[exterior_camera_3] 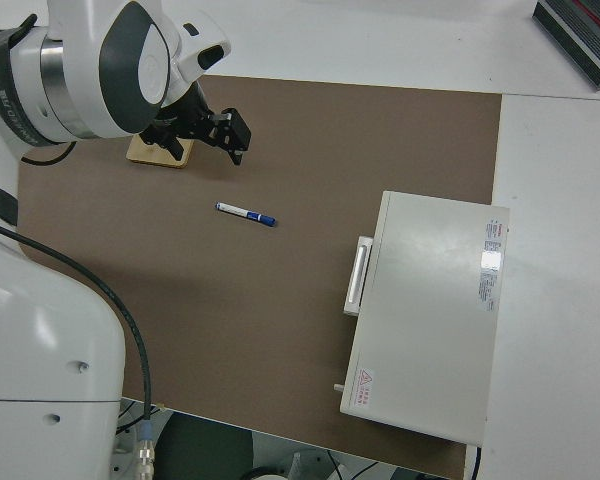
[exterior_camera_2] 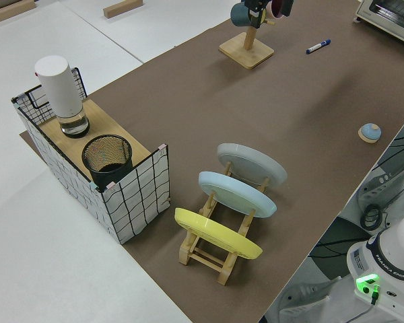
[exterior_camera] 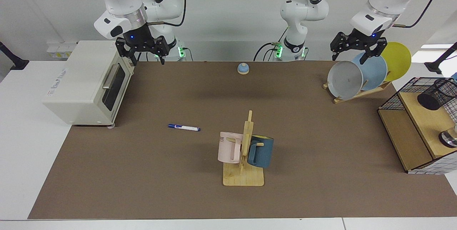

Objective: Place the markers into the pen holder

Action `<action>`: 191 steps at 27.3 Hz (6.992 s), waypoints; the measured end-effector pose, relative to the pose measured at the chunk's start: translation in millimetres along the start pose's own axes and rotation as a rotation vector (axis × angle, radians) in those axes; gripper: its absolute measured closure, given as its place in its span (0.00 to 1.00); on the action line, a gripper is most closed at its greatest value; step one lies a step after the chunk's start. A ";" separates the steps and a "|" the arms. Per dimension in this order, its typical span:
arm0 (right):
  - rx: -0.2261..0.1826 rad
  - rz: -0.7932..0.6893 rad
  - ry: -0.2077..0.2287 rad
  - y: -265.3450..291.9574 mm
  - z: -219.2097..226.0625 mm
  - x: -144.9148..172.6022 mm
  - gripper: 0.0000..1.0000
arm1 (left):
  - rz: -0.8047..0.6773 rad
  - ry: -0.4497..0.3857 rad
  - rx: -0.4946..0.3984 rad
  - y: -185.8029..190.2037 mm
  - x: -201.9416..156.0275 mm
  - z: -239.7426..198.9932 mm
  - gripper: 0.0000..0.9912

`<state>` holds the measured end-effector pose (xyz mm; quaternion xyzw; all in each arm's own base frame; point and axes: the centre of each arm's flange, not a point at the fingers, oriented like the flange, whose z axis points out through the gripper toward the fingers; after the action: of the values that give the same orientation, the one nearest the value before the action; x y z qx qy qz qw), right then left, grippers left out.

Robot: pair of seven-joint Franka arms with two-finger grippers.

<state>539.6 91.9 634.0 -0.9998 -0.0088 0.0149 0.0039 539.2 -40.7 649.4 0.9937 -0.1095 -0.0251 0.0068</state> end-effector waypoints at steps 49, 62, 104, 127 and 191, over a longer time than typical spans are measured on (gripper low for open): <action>0.087 1.162 -0.023 -15.0 92.5 16.7 0.00 | 0.002 0.000 0.000 1.1 0.1 -0.1 0.00; 0.094 1.465 -0.025 -20.4 200.2 17.1 0.00 | 0.003 0.000 0.000 1.9 0.2 -0.1 0.00; 0.138 1.591 0.017 -32.0 345.2 45.7 0.72 | 0.006 0.000 -0.001 3.4 0.3 -0.1 0.00; 0.097 1.590 -0.020 -30.1 312.7 43.2 0.84 | 0.007 0.000 -0.006 4.4 0.4 -0.1 0.00; 0.210 1.643 -0.088 -330.7 85.7 -75.9 0.84 | 0.878 0.070 -0.083 104.9 -6.2 21.4 0.01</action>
<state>455.4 421.8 553.4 -0.6806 0.7258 0.0529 0.0849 509.3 -141.9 630.4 0.8522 -0.5196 0.0093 0.0605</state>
